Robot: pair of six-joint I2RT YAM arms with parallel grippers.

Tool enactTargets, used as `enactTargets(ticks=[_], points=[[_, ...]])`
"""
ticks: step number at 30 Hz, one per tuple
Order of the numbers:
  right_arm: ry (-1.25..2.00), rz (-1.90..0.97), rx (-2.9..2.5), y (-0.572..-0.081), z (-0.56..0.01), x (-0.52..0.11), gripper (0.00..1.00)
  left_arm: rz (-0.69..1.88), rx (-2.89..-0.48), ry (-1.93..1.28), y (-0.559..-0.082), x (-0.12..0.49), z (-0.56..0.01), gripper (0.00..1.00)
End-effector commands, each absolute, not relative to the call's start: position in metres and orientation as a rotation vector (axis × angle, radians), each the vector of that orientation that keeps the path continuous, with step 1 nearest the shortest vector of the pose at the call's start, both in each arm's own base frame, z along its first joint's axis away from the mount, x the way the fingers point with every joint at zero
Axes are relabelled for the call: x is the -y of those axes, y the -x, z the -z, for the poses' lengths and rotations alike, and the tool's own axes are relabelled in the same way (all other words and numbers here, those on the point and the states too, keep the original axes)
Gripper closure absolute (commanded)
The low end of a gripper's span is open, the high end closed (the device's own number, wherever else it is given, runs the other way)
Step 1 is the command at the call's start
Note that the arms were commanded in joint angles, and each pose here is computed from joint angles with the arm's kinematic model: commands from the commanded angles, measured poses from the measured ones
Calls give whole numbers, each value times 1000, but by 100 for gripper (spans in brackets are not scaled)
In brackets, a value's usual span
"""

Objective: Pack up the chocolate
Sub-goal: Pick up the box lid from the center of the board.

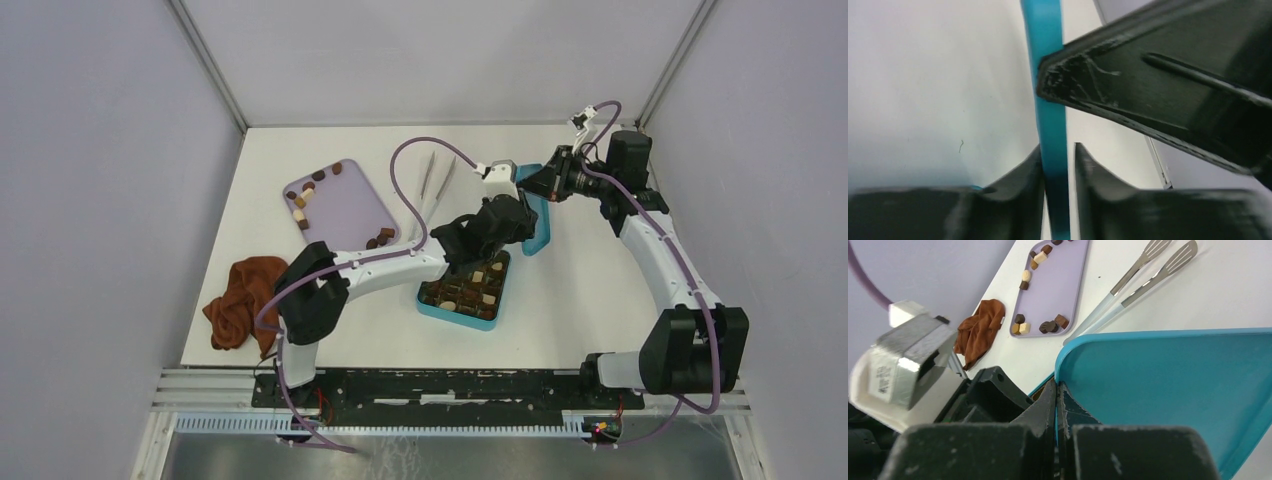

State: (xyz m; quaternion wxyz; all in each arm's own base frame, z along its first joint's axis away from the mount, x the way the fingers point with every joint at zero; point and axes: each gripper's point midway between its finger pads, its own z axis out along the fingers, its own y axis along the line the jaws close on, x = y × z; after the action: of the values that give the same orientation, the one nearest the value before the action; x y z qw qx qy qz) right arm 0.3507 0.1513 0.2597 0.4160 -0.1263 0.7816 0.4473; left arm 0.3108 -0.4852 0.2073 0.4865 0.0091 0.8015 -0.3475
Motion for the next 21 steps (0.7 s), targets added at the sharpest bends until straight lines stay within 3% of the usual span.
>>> enactTargets(ticks=[1, 3, 5, 11, 17, 19, 21], points=[[356, -1118, -1874, -348, -284, -152, 100, 680, -1973, 16, -326, 475, -204, 79], [360, -1120, -1871, -347, -285, -153, 100, 644, -1961, 24, -332, 470, -207, 96], [378, -1111, -1854, -345, -289, -153, 98, 643, -1954, 41, -337, 463, -214, 98], [591, -980, -1661, -333, -327, -152, 48, 766, -1922, 165, -342, 428, -256, 98], [864, -751, -1424, -316, -364, -149, 20, 968, -1906, 326, -343, 366, -286, 98], [1053, -743, -1278, -295, -364, -158, 6, 1003, -1878, 369, -340, 343, -304, 98], [1193, -725, -1174, -282, -355, -163, 2, 1023, -1861, 422, -333, 317, -321, 98]])
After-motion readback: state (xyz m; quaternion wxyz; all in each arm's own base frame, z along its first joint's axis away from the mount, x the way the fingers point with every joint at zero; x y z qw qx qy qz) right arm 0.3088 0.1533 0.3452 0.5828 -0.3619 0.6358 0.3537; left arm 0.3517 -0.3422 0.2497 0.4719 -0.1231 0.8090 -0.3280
